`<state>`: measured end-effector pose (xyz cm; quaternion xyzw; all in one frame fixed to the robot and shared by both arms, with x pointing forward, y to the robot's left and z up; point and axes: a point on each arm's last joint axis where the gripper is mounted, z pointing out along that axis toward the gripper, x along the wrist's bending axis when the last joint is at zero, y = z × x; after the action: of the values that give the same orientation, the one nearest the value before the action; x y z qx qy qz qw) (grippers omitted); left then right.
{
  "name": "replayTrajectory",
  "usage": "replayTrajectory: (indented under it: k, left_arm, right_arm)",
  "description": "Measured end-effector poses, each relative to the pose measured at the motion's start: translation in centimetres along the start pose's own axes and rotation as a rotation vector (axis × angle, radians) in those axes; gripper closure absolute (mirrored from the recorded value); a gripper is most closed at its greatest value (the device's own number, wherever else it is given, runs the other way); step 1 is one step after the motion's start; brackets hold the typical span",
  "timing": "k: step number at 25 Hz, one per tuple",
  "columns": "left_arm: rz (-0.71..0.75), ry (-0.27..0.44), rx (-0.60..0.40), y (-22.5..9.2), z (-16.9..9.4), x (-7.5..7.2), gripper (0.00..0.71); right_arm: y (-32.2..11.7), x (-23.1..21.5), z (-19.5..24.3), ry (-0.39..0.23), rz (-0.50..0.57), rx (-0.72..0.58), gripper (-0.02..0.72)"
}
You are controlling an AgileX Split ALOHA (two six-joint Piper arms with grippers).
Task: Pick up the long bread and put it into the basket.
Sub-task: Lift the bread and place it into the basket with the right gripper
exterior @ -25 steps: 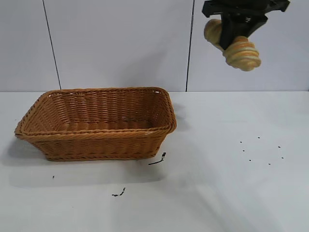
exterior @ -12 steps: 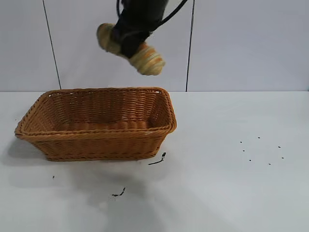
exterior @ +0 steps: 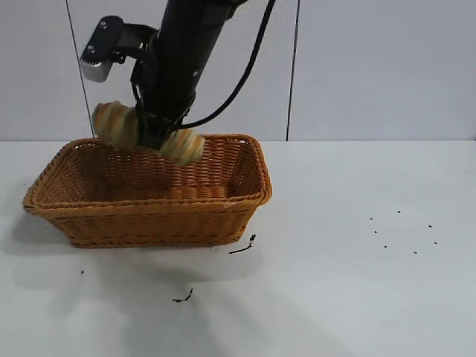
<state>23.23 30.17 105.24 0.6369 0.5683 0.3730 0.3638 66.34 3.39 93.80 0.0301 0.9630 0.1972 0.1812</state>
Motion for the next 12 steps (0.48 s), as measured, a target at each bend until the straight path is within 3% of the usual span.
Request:
replayTrajectory:
  k: [4, 6, 12]
  left_arm:
    - [0.000, 0.000, 0.000, 0.00, 0.00, 0.00, 0.014]
    - [0.000, 0.000, 0.000, 0.00, 0.00, 0.00, 0.014]
    - [0.000, 0.000, 0.000, 0.00, 0.00, 0.00, 0.014]
  right_arm:
    - [-0.37, 0.28, 1.12, 0.007, 0.001, 0.006, 0.528]
    - [-0.36, 0.27, 1.19, 0.004, 0.002, 0.003, 0.477]
    - [-0.30, 0.20, 1.19, -0.003, 0.016, -0.003, 0.121]
